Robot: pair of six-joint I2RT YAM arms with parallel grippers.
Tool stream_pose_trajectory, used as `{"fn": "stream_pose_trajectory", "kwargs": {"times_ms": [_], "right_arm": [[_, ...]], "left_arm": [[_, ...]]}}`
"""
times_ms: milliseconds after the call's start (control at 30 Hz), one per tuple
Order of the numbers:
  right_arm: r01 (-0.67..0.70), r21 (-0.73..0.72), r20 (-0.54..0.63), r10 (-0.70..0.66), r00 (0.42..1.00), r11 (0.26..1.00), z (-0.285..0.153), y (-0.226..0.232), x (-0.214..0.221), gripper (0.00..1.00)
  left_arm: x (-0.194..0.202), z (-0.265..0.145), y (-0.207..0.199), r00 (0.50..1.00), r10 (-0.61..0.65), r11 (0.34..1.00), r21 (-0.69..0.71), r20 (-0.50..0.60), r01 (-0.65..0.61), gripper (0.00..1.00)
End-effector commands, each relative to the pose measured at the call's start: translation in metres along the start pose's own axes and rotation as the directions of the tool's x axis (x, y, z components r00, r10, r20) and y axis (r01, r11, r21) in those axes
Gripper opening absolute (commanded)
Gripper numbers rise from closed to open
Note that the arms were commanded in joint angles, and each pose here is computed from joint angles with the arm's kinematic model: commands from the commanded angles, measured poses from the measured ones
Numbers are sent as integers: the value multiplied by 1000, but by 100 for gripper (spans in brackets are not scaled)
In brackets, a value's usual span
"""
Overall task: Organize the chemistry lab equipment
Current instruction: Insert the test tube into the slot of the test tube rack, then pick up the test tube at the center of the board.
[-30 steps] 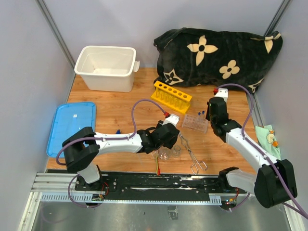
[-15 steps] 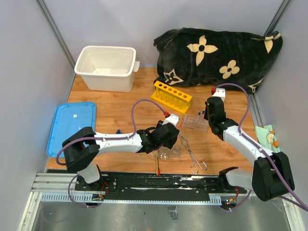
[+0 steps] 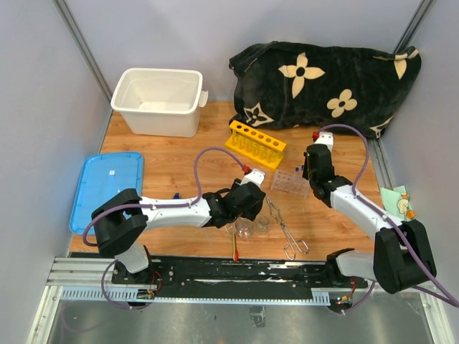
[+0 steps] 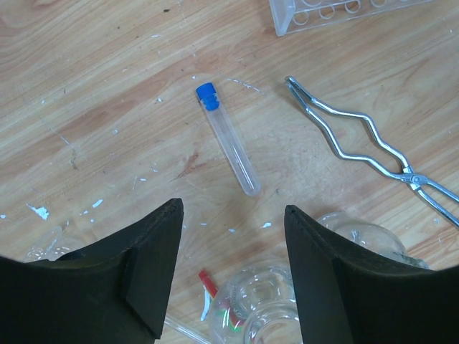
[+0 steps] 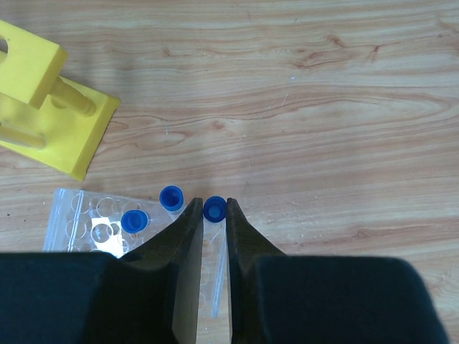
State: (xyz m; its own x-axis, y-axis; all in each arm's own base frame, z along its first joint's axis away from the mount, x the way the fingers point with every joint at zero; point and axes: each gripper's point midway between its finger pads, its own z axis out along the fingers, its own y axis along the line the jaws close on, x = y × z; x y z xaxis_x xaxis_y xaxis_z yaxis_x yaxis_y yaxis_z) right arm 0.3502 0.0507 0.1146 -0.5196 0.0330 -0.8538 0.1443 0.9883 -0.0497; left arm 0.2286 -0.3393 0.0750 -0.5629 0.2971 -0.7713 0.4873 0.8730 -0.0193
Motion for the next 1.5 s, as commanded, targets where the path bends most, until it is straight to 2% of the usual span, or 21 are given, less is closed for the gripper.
{"fn": "stream_pose_trajectory", "kwargs": {"times_ms": [0,300,633,767,900,1167,1367,1467], "right_arm": [[-15,11,0,15,1000,1000,4,-3,0,1],[-5,12,-19,5,1000,1000,7,-2,3,2],[-3,-1,-11,3,1000,1000,2,-2,-3,23],[-2,-2,0,2,1000,1000,-3,-3,-9,28],[-2,-1,11,2,1000,1000,-9,-5,-15,30],[-36,-39,112,40,993,999,-52,-13,-56,30],[-68,-84,225,85,970,994,-100,-22,-87,29],[-62,-90,232,82,969,994,-111,-25,-88,29]], "left_arm": [[-12,-6,5,998,-35,999,0,47,35,63],[-11,-4,7,998,-35,999,-2,45,35,63],[-11,-3,6,999,-29,1000,5,40,29,63],[-12,-3,5,999,-32,999,10,41,32,63],[-13,-4,4,998,-37,999,16,41,36,63],[-10,-1,5,998,-61,998,-5,9,62,62],[-2,18,10,984,-154,988,-39,-89,151,59],[-2,25,8,981,-155,987,-58,-119,149,58]]}}
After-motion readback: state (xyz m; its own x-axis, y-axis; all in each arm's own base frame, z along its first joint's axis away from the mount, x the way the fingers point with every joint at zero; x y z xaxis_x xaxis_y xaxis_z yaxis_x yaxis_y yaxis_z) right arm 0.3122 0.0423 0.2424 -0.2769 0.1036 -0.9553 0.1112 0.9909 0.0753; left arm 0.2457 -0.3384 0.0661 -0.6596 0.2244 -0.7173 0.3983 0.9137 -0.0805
